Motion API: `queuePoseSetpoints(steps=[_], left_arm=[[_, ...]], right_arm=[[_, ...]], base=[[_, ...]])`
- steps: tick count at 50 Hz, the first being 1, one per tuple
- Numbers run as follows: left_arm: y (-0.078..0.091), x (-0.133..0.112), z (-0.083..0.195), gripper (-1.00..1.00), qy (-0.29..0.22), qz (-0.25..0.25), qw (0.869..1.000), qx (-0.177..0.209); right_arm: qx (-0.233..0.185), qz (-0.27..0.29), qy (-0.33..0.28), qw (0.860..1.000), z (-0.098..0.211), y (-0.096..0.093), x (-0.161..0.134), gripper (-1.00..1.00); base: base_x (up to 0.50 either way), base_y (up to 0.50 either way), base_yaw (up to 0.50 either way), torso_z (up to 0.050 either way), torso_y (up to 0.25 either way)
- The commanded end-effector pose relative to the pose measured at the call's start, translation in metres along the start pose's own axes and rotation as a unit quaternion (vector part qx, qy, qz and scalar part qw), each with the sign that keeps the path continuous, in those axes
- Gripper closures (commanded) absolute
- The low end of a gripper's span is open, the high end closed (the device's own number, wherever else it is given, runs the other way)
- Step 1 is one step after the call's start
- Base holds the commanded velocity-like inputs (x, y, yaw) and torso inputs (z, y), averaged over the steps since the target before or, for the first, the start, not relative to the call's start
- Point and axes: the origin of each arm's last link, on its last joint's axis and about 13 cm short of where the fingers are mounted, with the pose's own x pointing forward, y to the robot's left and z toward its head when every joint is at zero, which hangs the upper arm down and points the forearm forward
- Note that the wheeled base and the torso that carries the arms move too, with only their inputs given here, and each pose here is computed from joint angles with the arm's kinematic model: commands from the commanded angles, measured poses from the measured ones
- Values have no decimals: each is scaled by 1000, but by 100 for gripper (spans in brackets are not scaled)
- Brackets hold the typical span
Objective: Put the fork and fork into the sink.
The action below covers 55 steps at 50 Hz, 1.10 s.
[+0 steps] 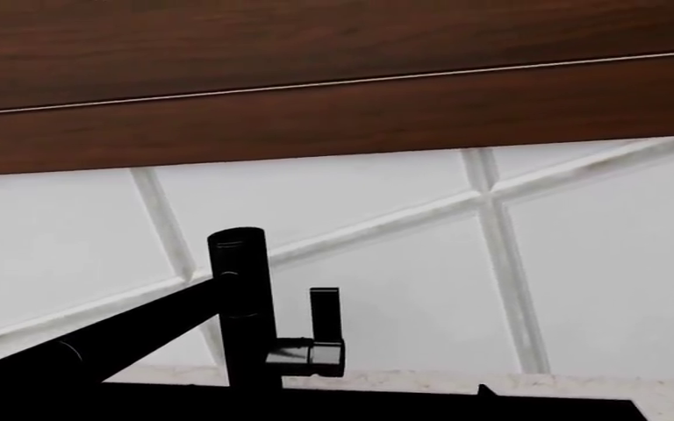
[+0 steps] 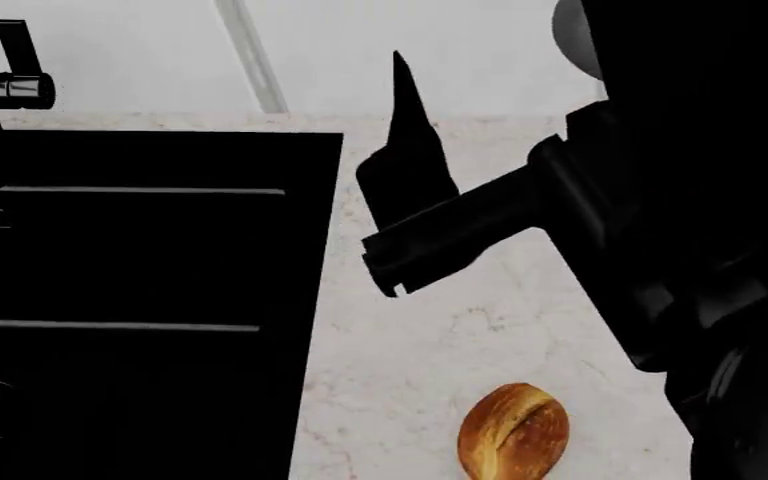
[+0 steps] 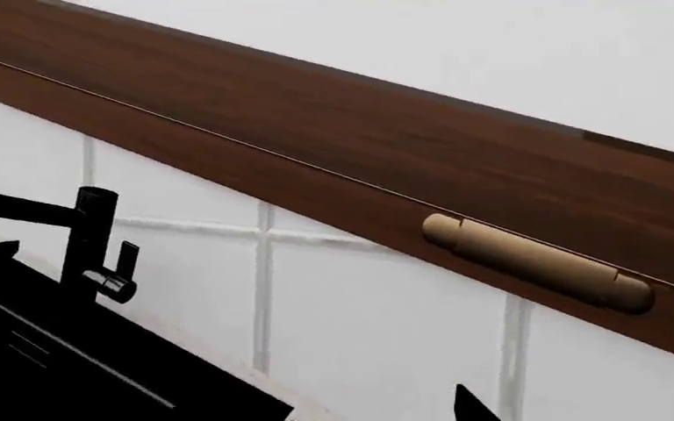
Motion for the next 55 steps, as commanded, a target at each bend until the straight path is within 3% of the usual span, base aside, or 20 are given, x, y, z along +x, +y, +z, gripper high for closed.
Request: queuePoseSetpoints(steps=[1, 7, 13, 15, 36, 55], left_arm=[[0, -1, 1, -100, -2, -1, 1000, -1], [0, -2, 1, -100, -2, -2, 1000, -3], [1, -3, 0, -100, -2, -1, 1000, -3], [1, -3, -1, -100, 0, -1, 1000, -4], [-2, -4, 0, -100, -3, -5, 1000, -2], [-4, -4, 1, -100, -3, -9, 1000, 2]], right_arm=[[31, -104, 2, 994, -11, -2, -16, -100], [49, -118, -2, 992, -18, 0, -18, -100], [43, -133, -4, 990, -28, 2, -17, -100], [24, -140, -12, 990, -31, 2, -18, -100], [52, -152, -42, 986, -31, -5, -18, -100], [63, -143, -50, 986, -28, -5, -20, -100]], base=[[0, 0, 0, 0, 0], [0, 0, 0, 0, 0], [0, 0, 0, 0, 0], [0, 0, 0, 0, 0], [0, 0, 0, 0, 0], [-456, 333, 0, 0, 0]])
